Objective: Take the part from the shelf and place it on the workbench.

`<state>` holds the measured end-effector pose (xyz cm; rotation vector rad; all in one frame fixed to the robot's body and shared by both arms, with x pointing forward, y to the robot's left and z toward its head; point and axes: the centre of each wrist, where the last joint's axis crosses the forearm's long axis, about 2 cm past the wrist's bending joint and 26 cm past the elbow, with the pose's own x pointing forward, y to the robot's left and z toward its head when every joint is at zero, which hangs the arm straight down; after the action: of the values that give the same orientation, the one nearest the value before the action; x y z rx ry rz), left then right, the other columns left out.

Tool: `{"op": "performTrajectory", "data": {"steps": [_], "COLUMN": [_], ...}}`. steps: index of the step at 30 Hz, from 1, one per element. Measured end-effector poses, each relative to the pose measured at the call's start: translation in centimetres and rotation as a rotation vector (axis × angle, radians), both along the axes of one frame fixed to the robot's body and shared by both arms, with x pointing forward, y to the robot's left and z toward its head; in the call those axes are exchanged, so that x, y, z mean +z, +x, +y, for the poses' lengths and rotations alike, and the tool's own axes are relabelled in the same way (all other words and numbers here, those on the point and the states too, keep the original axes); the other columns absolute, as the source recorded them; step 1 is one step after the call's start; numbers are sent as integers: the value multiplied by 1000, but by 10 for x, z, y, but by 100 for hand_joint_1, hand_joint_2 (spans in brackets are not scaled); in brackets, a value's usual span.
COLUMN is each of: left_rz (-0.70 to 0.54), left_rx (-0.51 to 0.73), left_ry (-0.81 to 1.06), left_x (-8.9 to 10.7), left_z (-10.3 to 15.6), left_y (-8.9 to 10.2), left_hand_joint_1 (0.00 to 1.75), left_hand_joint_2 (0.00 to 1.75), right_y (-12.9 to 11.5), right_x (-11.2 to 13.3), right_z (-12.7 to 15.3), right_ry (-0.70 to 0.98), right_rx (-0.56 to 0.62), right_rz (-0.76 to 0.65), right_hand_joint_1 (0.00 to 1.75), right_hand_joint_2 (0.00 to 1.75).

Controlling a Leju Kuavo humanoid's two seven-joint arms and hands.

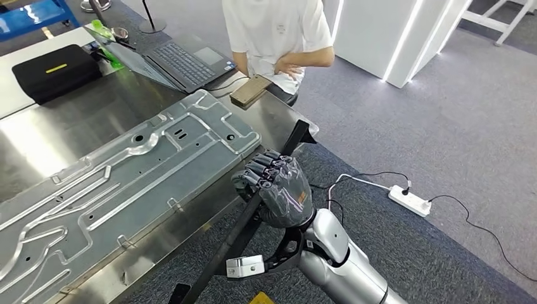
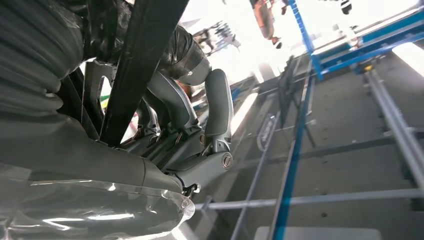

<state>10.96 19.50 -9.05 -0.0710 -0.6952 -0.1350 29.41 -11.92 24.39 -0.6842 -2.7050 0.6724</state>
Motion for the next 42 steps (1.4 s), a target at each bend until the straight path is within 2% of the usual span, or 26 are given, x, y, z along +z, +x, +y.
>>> {"op": "performTrajectory", "data": {"steps": [35,42], "left_rz": [-25,-28], "left_rx": [10,8], "left_ry": [27,24], "left_x": [0,0], "left_z": [3,3], "left_y": [0,2], "left_hand_joint_1": [0,0], "left_hand_joint_2": [0,0], "right_y": [4,9], "right_x": [-4,-10], "right_z": [-14,-24], "right_ry": [-10,-25], "right_rx": [-44,-86], "right_rz": [3,32], "right_hand_joint_1": [175,175], "right_hand_joint_2": [175,175]}}
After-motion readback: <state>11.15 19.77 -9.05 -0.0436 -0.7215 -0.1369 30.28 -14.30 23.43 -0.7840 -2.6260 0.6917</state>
